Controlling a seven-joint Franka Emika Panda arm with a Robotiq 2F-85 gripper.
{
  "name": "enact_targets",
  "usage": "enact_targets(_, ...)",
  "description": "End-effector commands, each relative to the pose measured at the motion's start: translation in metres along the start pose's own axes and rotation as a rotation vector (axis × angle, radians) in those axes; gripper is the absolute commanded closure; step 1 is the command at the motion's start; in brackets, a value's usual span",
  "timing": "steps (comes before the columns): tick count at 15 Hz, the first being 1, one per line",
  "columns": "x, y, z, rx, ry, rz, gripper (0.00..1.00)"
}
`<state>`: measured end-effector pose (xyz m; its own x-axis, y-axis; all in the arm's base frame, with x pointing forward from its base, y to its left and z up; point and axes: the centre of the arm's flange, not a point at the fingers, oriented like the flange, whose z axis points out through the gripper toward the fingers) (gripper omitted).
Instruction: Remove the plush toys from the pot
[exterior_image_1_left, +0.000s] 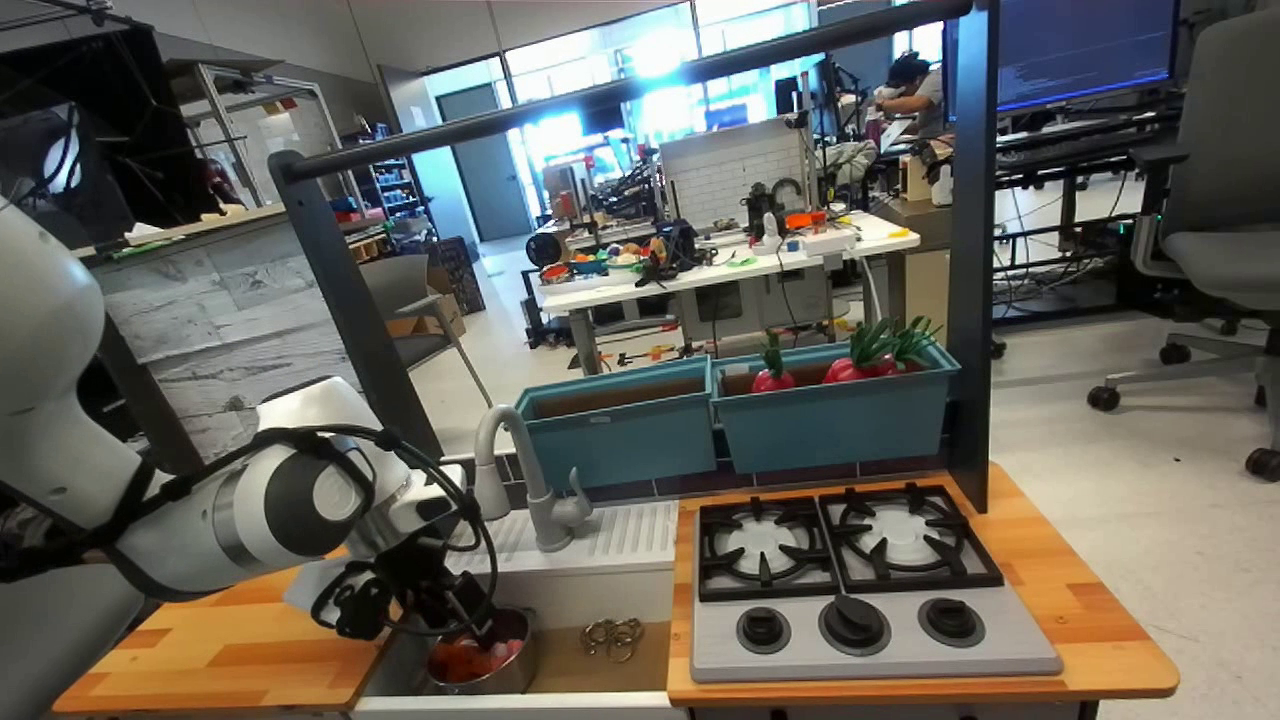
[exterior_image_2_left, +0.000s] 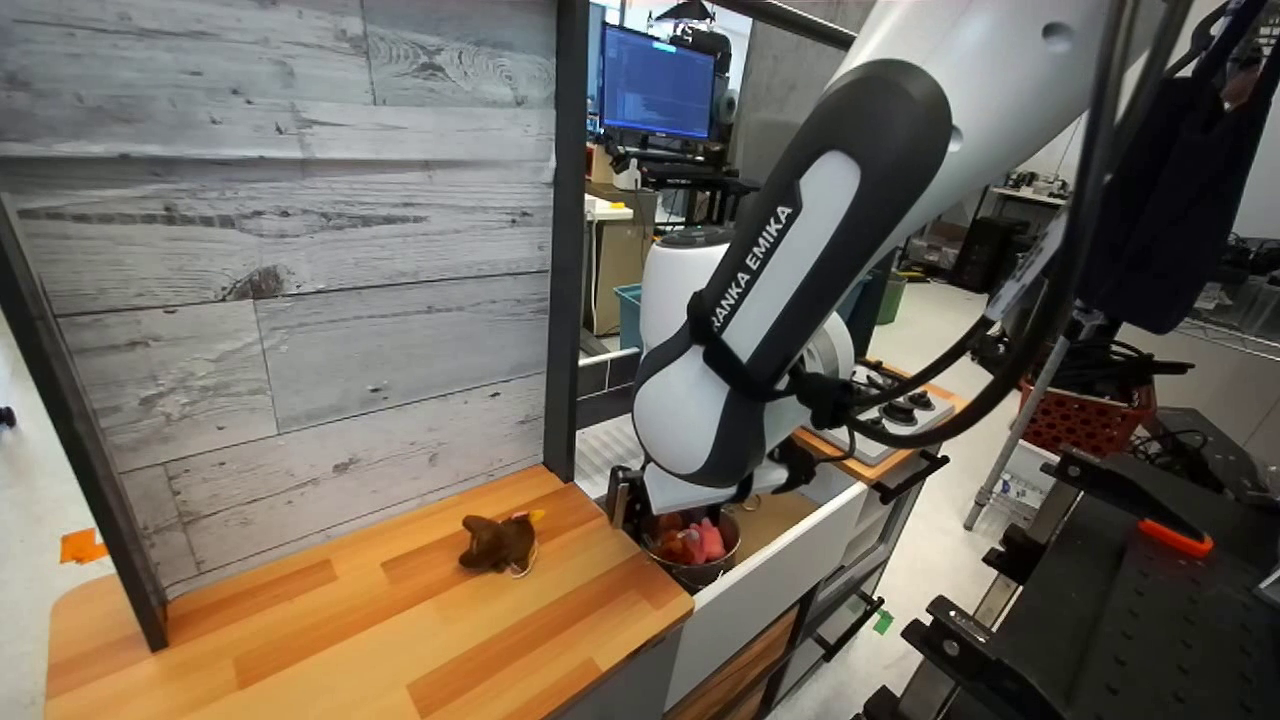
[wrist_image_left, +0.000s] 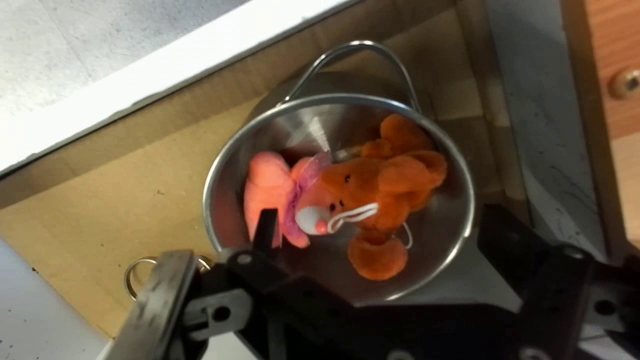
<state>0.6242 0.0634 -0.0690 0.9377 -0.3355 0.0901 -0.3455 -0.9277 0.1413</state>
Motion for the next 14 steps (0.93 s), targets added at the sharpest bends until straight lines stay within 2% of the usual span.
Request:
enact_targets(1,-0.002,-0.002,-0.01,-0.042,-0.017,0.001,0.0)
enact_targets(10,-0.002,0.014,-0.006,-0.062,-0.095,0.054,0.0)
enact_targets(11,-0.003,0.016,-0.004,-0.066,-0.114,0.061,0.22)
enact_targets(12,-0.005,0.018,0.0,-0.074,-0.129,0.065,0.26)
enact_targets(14,-0.006,0.021,0.005,-0.091,-0.16,0.076,0.42)
